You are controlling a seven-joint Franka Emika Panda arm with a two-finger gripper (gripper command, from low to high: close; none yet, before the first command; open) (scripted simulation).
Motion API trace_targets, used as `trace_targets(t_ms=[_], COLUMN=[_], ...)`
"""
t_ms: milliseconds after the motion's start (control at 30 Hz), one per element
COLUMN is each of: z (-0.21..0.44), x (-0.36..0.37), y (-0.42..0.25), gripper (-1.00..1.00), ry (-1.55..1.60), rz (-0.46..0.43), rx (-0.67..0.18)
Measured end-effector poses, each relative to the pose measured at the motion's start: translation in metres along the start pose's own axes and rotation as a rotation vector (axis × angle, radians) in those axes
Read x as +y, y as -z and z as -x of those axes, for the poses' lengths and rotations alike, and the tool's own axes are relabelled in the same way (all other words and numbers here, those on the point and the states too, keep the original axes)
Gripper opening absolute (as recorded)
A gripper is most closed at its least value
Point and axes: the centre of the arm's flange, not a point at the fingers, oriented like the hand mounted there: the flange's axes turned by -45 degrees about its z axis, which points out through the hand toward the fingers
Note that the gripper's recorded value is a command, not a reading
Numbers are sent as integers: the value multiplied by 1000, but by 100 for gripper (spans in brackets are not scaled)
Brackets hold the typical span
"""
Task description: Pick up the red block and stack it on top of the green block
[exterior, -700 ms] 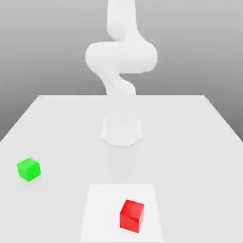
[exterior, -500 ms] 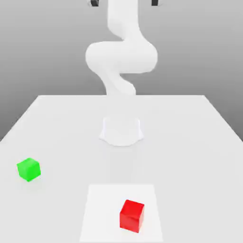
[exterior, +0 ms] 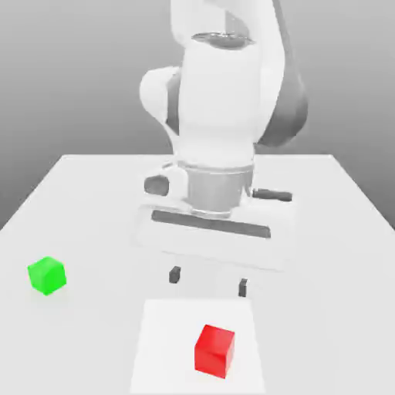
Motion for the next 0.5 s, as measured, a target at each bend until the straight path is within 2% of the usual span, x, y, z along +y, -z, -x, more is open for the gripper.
trace_targets(t_ms=[100, 233, 267, 500], z=[16, 22, 23, 23], x=[0, 1, 1, 1], y=[-47, -96, -104, -104], gripper=[0, 0, -100, -100], ry=[-28, -32, -32, -33], rz=[2, 2, 2, 2], rx=[-64, -75, -76, -75])
